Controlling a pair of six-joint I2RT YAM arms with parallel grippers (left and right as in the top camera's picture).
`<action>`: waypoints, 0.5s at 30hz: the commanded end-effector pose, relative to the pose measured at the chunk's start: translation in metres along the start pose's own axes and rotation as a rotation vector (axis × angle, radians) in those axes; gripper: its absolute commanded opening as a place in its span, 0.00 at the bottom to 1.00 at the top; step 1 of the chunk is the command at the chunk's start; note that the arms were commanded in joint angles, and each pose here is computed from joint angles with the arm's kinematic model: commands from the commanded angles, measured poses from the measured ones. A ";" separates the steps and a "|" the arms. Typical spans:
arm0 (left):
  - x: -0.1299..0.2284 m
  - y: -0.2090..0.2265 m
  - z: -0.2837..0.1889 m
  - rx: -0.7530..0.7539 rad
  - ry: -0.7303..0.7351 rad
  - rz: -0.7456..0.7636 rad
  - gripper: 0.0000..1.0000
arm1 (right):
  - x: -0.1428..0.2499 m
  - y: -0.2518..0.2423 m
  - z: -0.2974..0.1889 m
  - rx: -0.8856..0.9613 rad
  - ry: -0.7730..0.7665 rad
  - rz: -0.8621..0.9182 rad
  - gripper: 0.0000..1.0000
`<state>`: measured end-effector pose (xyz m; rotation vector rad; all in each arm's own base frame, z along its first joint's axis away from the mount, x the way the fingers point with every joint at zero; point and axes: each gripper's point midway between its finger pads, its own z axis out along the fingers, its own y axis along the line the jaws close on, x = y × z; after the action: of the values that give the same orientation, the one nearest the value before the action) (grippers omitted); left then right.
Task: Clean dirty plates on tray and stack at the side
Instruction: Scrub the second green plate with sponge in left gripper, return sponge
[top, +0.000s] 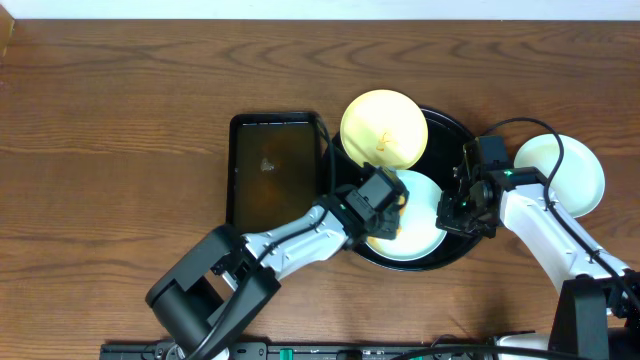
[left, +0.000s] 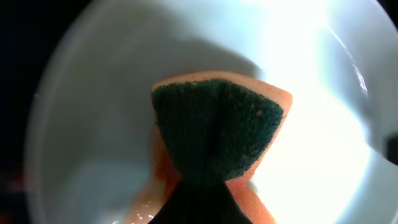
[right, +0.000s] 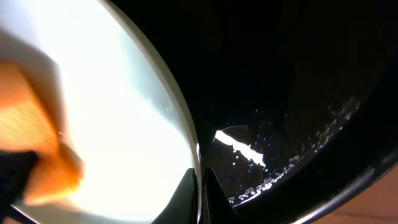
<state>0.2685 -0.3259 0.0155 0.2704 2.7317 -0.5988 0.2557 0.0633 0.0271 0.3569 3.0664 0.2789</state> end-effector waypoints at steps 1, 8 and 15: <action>-0.009 0.034 0.001 -0.102 -0.026 -0.029 0.08 | 0.003 0.001 0.001 0.006 0.008 -0.005 0.01; -0.040 0.006 -0.045 -0.003 -0.136 0.118 0.07 | -0.004 -0.007 0.001 0.060 -0.027 -0.007 0.01; -0.074 0.016 -0.100 -0.061 -0.297 0.113 0.07 | -0.023 -0.006 -0.001 0.064 -0.108 -0.014 0.01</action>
<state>0.2998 -0.2991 0.1122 0.3285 2.4691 -0.5977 0.2727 0.0537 0.0273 0.3485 2.9944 0.1954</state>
